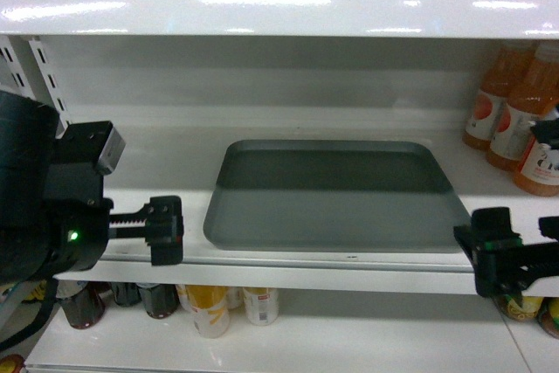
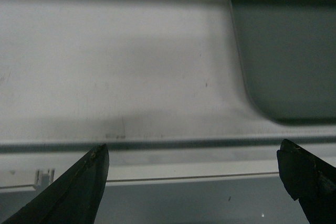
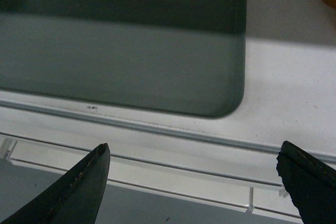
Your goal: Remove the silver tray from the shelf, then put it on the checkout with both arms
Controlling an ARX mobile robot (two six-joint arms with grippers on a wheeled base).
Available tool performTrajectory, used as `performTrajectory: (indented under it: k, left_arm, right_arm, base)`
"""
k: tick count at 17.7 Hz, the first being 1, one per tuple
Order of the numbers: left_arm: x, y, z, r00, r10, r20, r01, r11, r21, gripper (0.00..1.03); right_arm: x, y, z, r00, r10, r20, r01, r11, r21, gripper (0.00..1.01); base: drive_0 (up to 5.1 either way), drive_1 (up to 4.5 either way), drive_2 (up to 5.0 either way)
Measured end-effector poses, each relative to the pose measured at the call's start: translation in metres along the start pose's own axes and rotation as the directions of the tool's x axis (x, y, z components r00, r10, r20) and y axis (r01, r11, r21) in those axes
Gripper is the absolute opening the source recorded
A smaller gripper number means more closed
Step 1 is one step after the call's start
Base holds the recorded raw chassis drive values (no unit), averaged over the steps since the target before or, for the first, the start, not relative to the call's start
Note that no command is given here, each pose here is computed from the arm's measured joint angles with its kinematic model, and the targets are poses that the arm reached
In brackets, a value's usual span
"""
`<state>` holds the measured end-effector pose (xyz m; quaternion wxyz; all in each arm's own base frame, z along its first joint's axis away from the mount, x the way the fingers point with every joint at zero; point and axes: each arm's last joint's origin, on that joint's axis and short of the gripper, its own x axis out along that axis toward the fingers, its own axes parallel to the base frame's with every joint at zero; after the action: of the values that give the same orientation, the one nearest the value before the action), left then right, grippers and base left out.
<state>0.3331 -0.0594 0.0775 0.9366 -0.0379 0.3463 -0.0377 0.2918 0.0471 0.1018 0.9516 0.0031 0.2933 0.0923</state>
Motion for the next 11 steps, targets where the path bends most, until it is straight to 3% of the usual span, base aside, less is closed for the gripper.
performTrajectory:
  k: [3, 7, 9, 11]
  left_arm:
    - [0.027, -0.006, 0.023, 1.000, -0.029, -0.008, 0.029, 0.9995, -0.014, 0.98]
    - [0.063, -0.022, 0.033, 0.993, -0.067, -0.096, 0.068, 0.9976, 0.007, 0.98]
    - [0.078, -0.029, 0.039, 0.992, -0.056, -0.114, 0.059, 0.9980, 0.023, 0.98]
    - [0.088, -0.034, 0.040, 0.989, -0.047, -0.137, 0.054, 0.9976, 0.045, 0.98]
  right_arm:
    - [0.036, -0.002, 0.016, 1.000, -0.015, -0.021, 0.015, 0.9997, 0.018, 0.98]
    - [0.086, -0.008, 0.030, 0.995, -0.086, -0.046, 0.087, 0.9961, 0.017, 0.98]
    - [0.109, -0.017, 0.036, 0.989, -0.133, -0.069, 0.134, 0.9907, 0.022, 0.98]
    - [0.127, -0.034, 0.042, 0.981, -0.167, -0.101, 0.172, 0.9841, 0.044, 0.98]
  base:
    - [0.0, 0.00, 0.0]
    - [0.0, 0.00, 0.0]
    - [0.0, 0.00, 0.0]
    - [0.0, 0.00, 0.0]
